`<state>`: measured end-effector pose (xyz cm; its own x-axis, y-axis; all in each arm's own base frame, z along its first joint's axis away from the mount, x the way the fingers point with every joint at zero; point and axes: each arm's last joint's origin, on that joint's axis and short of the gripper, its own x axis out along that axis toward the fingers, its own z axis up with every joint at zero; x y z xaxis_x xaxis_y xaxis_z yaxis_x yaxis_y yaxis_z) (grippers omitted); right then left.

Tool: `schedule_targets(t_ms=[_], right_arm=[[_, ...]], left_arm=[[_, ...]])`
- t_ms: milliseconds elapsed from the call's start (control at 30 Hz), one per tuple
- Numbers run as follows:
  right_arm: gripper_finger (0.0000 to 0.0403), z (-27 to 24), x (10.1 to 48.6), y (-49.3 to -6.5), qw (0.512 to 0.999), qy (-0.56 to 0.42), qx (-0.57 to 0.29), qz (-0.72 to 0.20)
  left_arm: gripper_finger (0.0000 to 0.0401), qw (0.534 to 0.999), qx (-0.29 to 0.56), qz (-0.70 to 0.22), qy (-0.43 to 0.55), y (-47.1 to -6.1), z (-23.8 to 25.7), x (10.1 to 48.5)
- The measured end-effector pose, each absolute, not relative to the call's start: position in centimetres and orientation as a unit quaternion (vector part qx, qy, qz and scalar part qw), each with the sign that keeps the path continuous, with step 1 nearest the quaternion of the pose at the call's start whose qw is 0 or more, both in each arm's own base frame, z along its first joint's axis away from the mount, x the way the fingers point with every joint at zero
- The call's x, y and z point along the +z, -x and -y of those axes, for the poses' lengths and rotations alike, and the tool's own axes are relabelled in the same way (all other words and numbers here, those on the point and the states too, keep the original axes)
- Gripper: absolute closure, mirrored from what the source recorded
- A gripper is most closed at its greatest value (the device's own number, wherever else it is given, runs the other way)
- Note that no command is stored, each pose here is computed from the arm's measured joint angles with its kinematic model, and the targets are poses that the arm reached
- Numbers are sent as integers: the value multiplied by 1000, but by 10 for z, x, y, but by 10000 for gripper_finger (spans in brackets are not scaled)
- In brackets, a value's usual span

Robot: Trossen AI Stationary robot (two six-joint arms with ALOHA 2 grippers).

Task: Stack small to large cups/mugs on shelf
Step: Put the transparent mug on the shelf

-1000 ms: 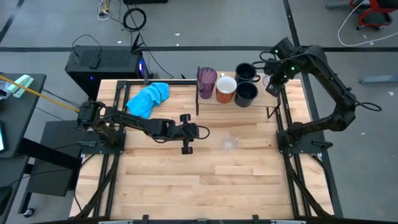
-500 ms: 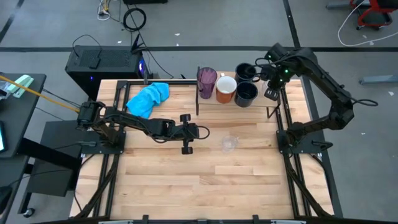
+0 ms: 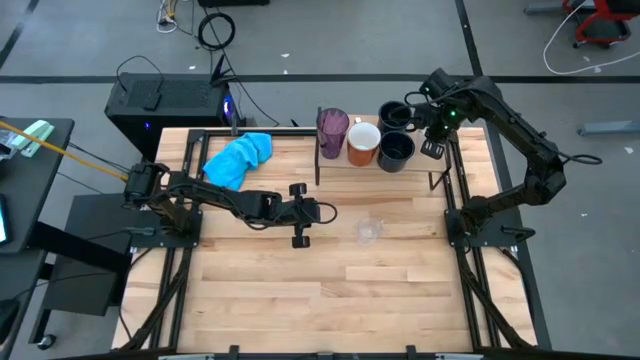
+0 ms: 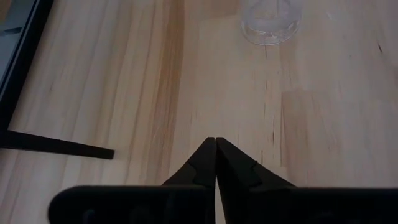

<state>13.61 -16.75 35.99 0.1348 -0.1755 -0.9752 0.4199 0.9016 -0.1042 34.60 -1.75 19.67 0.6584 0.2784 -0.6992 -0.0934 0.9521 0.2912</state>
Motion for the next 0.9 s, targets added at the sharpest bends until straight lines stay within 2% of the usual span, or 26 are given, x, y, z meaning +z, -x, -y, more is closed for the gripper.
schedule_targets(t_ms=[167,333,900], right_arm=[[375,169,360,-137,753,-86,-199,-621],[360,170,361,-138,756,-76,-195,-621],[271,168,366,-138,747,-70,-215,-625]], left_arm=[[376,903,103,-400,-116,-346,17,197],[386,903,103,-400,-116,-346,17,197],[383,903,103,-401,-116,-346,17,197]])
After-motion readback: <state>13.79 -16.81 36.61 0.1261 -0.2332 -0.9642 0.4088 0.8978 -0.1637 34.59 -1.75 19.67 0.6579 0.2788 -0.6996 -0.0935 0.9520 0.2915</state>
